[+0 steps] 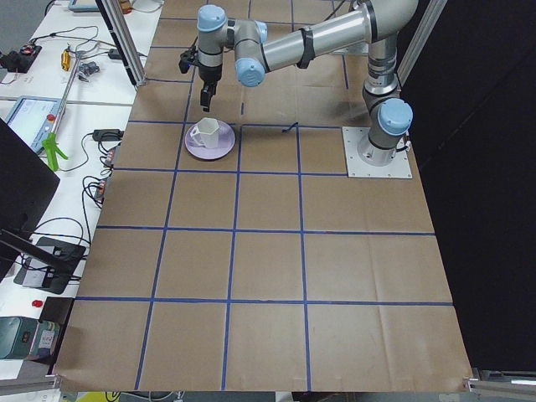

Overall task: Flip cup and place on plate
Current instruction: 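Open the left gripper and raise it away from the cup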

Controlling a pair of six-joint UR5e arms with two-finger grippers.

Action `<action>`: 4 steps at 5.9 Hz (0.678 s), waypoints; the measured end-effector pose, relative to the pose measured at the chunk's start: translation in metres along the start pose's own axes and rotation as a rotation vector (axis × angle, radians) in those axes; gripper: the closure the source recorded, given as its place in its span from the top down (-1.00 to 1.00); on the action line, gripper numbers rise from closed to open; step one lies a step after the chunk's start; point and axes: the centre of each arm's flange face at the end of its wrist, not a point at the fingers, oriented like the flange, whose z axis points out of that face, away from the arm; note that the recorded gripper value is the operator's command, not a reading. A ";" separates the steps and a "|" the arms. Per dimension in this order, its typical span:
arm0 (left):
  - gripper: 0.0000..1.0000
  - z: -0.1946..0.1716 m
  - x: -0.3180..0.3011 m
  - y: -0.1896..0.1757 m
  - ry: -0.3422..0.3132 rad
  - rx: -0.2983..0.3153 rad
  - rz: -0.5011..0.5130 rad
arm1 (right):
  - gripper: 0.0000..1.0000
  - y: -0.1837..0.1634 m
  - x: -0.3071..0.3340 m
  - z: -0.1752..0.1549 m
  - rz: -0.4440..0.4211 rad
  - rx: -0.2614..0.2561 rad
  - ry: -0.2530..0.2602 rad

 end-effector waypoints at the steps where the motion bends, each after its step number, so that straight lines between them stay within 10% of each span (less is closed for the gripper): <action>1: 0.99 -0.039 0.020 0.016 -0.005 -0.031 -0.063 | 1.00 0.000 0.000 0.000 0.000 0.001 0.000; 4: 0.99 -0.101 0.088 0.065 0.001 -0.108 -0.098 | 1.00 0.000 0.000 0.000 0.000 0.000 0.000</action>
